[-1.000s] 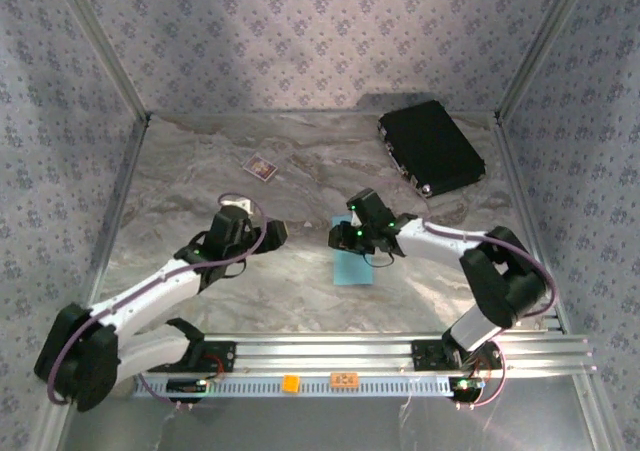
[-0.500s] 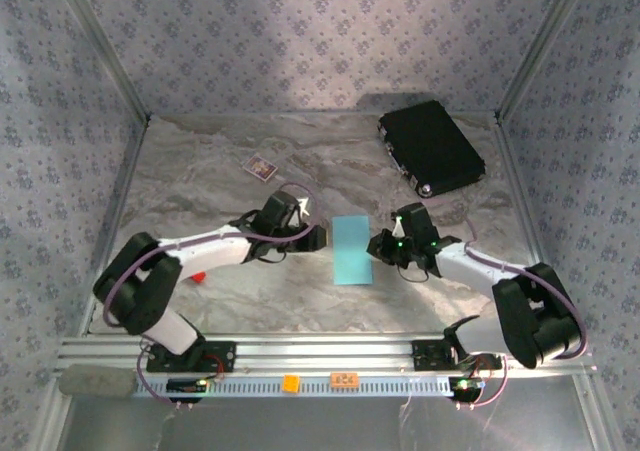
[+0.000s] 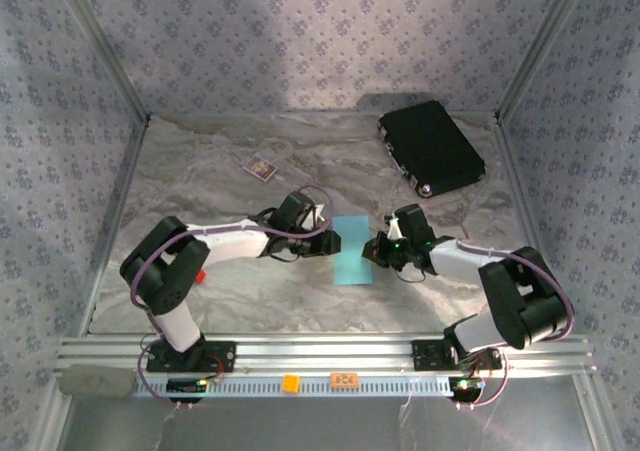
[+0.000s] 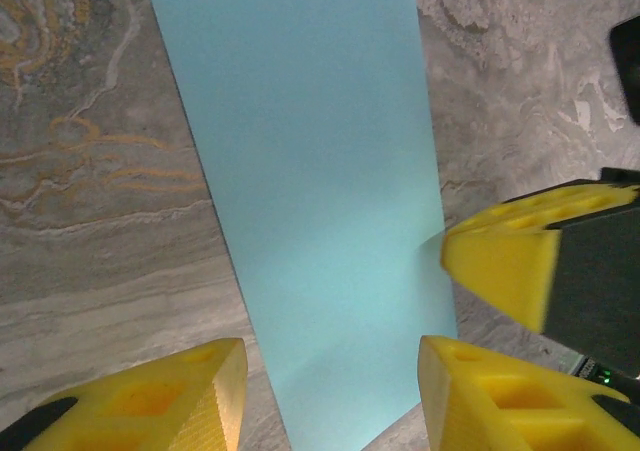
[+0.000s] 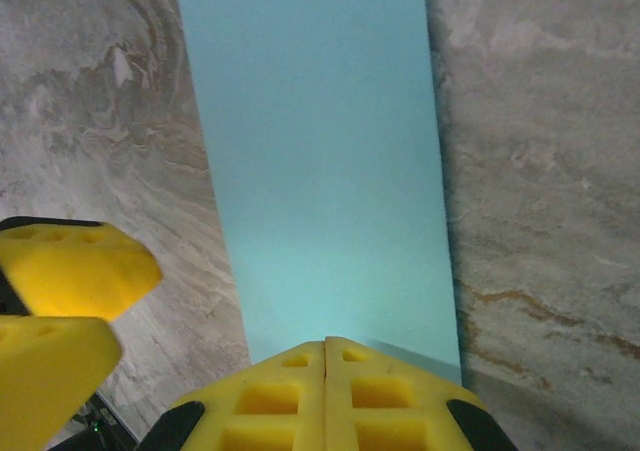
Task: Fold a paper plane with a square sheet of paper (pick it up from the middle)
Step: Third fold the triangle at the center of the table.
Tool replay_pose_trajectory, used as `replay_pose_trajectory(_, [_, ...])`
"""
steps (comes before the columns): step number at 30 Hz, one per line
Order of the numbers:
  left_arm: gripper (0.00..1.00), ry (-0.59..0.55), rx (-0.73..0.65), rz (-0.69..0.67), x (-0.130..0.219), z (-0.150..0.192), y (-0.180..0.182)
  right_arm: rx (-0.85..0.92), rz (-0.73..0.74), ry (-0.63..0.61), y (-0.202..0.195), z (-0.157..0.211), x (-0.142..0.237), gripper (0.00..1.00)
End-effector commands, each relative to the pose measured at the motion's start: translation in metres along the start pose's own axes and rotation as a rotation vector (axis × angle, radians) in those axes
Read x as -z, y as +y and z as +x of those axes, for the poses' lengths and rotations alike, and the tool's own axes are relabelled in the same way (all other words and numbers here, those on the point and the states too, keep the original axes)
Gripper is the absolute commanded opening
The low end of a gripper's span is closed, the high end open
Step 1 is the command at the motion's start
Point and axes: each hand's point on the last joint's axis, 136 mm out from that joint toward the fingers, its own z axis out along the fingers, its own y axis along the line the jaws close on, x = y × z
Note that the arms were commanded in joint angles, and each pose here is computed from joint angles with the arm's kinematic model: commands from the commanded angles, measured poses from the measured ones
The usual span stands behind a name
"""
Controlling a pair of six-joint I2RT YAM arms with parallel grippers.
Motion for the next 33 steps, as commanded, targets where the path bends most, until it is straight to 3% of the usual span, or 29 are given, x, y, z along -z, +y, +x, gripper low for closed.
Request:
replay_pose_trajectory(1, [0.48, 0.05, 0.028, -0.001, -0.007, 0.005, 0.0, -0.045, 0.017, 0.035, -0.014, 0.006, -0.006, 0.07])
replay_pose_trajectory(6, [0.47, 0.071, 0.034, 0.0, -0.011, 0.007, 0.0, -0.111, 0.062, 0.061, -0.039, 0.015, -0.011, 0.06])
replay_pose_trajectory(33, [0.33, 0.155, 0.11, -0.045, -0.029, 0.018, 0.014, -0.166, 0.07, 0.041, -0.045, 0.015, -0.016, 0.06])
